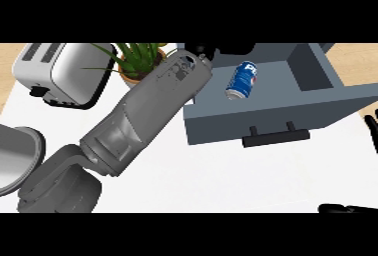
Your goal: Pick up the can, place it into the drawer and close the drawer
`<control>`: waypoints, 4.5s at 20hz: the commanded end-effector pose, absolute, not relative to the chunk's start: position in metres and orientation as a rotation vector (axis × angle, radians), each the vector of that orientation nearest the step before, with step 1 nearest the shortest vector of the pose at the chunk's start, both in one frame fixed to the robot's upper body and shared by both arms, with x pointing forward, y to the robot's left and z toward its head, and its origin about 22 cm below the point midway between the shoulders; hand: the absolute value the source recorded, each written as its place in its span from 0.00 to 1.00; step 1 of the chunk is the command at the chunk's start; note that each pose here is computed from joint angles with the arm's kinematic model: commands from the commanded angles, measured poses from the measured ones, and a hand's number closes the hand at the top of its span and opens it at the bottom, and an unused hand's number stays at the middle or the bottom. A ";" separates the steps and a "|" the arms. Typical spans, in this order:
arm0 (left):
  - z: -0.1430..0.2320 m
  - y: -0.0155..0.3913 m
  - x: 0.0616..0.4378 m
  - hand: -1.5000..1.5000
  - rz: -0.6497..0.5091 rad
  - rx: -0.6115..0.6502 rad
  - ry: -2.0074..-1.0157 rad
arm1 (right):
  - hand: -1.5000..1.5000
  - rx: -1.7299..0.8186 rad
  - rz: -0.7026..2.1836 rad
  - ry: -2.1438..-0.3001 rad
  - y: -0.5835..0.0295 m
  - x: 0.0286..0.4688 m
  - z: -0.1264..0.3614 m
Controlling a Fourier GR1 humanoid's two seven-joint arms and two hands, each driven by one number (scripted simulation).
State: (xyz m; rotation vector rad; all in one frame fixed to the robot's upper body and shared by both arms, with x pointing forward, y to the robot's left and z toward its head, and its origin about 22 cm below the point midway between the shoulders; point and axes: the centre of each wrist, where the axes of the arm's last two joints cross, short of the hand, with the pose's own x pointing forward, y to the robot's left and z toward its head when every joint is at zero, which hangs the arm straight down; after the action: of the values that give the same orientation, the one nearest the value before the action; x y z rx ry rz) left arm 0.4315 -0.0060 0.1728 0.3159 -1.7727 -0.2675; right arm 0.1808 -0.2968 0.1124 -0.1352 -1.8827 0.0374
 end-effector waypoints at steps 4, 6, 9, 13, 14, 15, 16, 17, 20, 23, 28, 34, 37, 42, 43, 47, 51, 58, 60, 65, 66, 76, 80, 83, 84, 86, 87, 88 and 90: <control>0.159 -0.004 0.429 0.00 -0.216 0.363 -1.789 | 0.00 -0.129 0.066 -1.871 -0.300 0.177 0.112; 0.149 -0.001 0.426 0.00 -0.186 0.345 -1.768 | 0.00 -0.133 0.043 -1.889 -0.294 0.186 0.108; 0.172 -0.005 0.432 0.00 -0.174 0.337 -1.763 | 0.00 -0.158 0.081 -1.924 -0.290 0.176 0.118; 0.158 -0.003 0.428 0.00 -0.147 0.316 -1.772 | 0.00 -0.317 0.218 -1.985 -0.288 0.181 0.134; 0.149 0.001 0.428 0.00 -0.136 0.302 -1.761 | 0.00 -0.328 0.247 -1.990 -0.293 0.182 0.131; 0.153 -0.005 0.423 0.00 -0.131 0.280 -1.765 | 0.00 -0.371 0.271 -1.999 -0.284 0.184 0.145; 0.164 -0.010 0.424 0.00 -0.098 0.289 -1.756 | 0.00 -0.364 0.316 -1.999 -0.287 0.177 0.145; 0.169 -0.010 0.426 0.00 -0.109 0.279 -1.771 | 0.00 -0.377 0.355 -2.009 -0.287 0.183 0.151; 0.167 -0.008 0.426 0.00 -0.068 0.236 -1.753 | 0.00 -0.435 0.419 -2.027 -0.284 0.172 0.152; 0.183 -0.016 0.425 0.00 -0.043 0.237 -1.777 | 0.00 -0.487 0.458 -2.046 -0.270 0.188 0.152; 0.183 -0.020 0.421 0.00 -0.045 0.232 -1.812 | 0.00 -0.672 0.630 -1.986 -0.265 0.195 0.150; 0.175 -0.020 0.416 0.00 -0.040 0.212 -1.791 | 0.00 -0.848 0.842 -1.887 -0.244 0.211 0.127; 0.185 -0.019 0.422 0.00 -0.055 0.215 -1.812 | 0.00 -0.890 0.942 -1.836 -0.238 0.230 0.122; 0.197 -0.017 0.418 0.00 -0.035 0.202 -1.791 | 0.00 -1.013 1.030 -1.701 -0.235 0.249 0.077; 0.198 -0.019 0.418 0.00 -0.034 0.222 -1.801 | 0.00 -1.036 1.026 -1.703 -0.223 0.266 0.088; 0.200 0.011 0.421 0.00 -0.041 0.221 -1.774 | 0.00 -1.032 0.926 -1.696 -0.254 0.274 0.057; 0.213 0.029 0.421 0.00 -0.040 0.244 -1.788 | 0.00 -1.057 0.923 -1.680 -0.224 0.295 0.022; 0.225 0.059 0.417 0.00 -0.036 0.226 -1.779 | 0.00 -1.119 0.951 -1.631 -0.230 0.331 0.010; 0.227 0.073 0.415 0.00 -0.059 0.218 -1.754 | 0.00 -1.141 0.951 -1.618 -0.236 0.329 -0.005; 0.231 0.101 0.415 0.00 -0.062 0.241 -1.766 | 0.00 -1.222 0.963 -1.603 -0.236 0.353 -0.005; 0.228 0.093 0.410 0.00 -0.053 0.249 -1.755 | 0.00 -1.230 0.963 -1.602 -0.229 0.361 0.001; 0.212 0.133 0.400 0.00 -0.063 0.243 -1.735 | 0.00 -1.338 0.878 -1.667 -0.217 0.410 0.021; 0.200 0.122 0.383 0.00 -0.078 0.231 -1.723 | 0.00 -1.382 0.815 -1.672 -0.211 0.423 0.028; 0.187 0.133 0.381 0.00 -0.103 0.233 -1.739 | 0.00 -1.377 0.843 -1.670 -0.210 0.438 0.050; 0.182 0.129 0.370 0.00 -0.077 0.222 -1.722 | 0.00 -1.391 0.830 -1.670 -0.212 0.438 0.047; 0.182 0.132 0.374 0.00 -0.071 0.235 -1.717 | 0.00 -1.392 0.838 -1.681 -0.213 0.444 0.057; 0.186 0.139 0.376 0.00 -0.083 0.248 -1.727 | 0.00 -1.390 0.817 -1.684 -0.204 0.448 0.064; 0.178 0.147 0.379 0.00 -0.083 0.251 -1.735 | 0.00 -1.391 0.813 -1.686 -0.206 0.445 0.055; 0.181 0.140 0.372 0.00 -0.082 0.233 -1.727 | 0.00 -1.404 0.818 -1.663 -0.216 0.447 0.059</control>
State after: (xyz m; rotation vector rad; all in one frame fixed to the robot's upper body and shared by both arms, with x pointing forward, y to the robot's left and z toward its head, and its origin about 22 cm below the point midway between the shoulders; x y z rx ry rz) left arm 0.3762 0.1361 0.1818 0.2410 -1.7261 -0.0763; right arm 0.4381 -0.2217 0.0474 -1.4177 -1.6593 0.8327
